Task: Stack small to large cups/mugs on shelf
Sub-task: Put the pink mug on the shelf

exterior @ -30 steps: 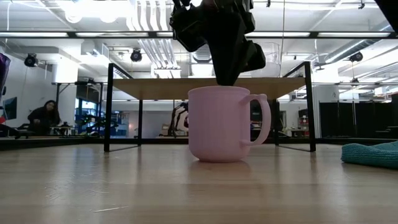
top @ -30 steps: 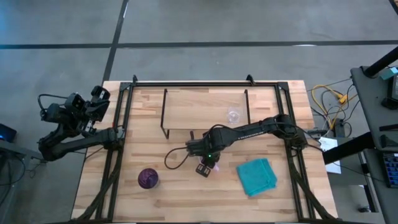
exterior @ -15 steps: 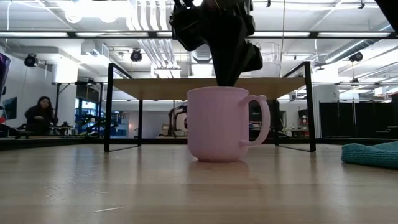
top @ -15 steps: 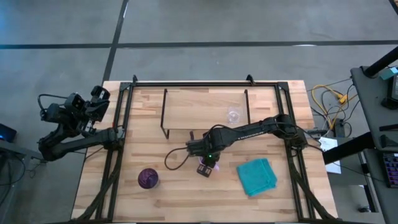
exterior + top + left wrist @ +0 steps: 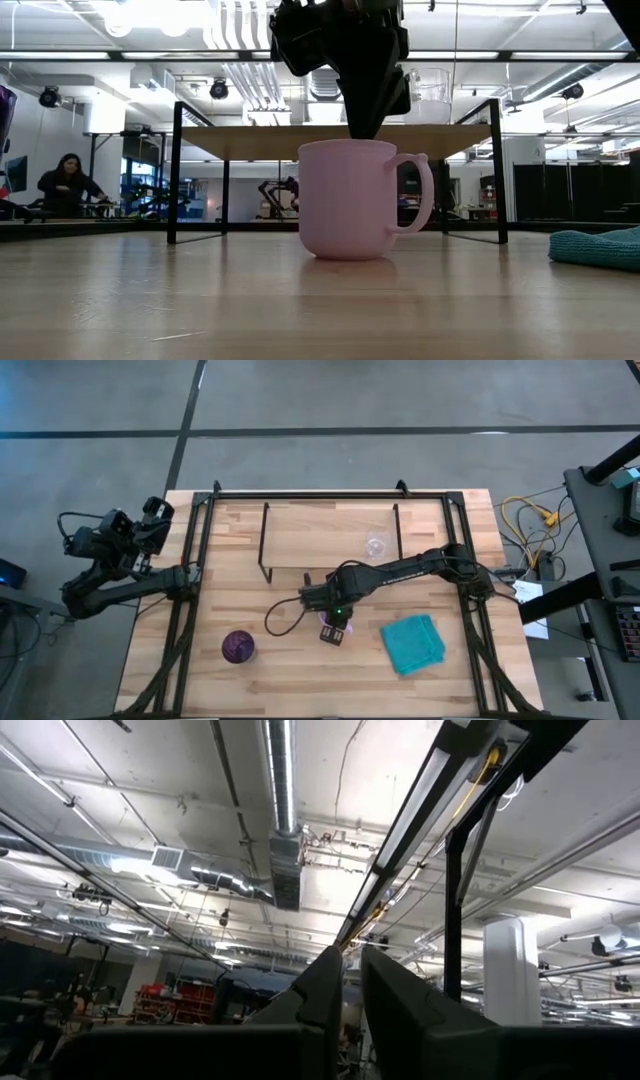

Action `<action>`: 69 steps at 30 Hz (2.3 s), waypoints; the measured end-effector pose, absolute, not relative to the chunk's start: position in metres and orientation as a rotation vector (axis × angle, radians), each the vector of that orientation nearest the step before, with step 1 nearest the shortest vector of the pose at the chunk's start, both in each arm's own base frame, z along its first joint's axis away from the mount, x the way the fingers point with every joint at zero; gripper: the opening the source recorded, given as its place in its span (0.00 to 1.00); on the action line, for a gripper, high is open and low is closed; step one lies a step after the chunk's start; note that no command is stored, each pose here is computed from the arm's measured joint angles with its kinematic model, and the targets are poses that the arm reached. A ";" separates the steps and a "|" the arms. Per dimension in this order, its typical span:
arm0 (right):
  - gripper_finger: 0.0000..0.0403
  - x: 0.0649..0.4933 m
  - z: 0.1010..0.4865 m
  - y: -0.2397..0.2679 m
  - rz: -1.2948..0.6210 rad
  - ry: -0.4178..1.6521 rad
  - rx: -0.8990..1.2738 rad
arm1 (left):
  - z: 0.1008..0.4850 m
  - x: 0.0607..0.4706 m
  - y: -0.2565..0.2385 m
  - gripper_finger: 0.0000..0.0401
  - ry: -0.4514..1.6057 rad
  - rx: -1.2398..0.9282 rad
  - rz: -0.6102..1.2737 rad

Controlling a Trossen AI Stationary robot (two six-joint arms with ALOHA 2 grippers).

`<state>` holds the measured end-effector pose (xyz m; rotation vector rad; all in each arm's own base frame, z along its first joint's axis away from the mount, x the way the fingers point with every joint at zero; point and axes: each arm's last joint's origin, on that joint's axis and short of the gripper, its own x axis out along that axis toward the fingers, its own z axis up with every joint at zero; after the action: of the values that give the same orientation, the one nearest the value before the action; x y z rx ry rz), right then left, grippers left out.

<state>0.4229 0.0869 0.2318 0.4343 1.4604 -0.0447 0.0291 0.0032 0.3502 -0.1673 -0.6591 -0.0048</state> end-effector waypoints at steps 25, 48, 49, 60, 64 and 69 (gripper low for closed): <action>0.12 0.419 0.239 0.092 0.025 1.446 0.368 | 0.351 0.029 0.003 0.07 -0.668 -0.168 -0.007; 0.12 0.421 0.234 0.092 0.017 1.417 0.298 | 0.351 0.028 0.003 0.07 -0.669 -0.167 -0.007; 0.12 0.421 0.234 0.092 0.019 1.417 0.294 | 0.351 0.028 0.003 0.07 -0.672 -0.166 -0.008; 0.12 0.422 0.233 0.078 0.011 1.430 0.292 | 0.353 0.027 0.003 0.07 -0.695 -0.157 -0.011; 0.12 0.421 0.234 0.064 -0.042 1.466 0.332 | 0.353 0.027 0.003 0.07 -0.695 -0.157 -0.011; 0.12 0.419 0.246 0.051 -0.075 1.495 0.352 | 0.353 0.027 0.003 0.07 -0.695 -0.157 -0.011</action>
<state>0.4189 0.0506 0.2462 0.3517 1.4945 -0.0747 0.0268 0.0026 0.3529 -0.1568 -0.6946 -0.0108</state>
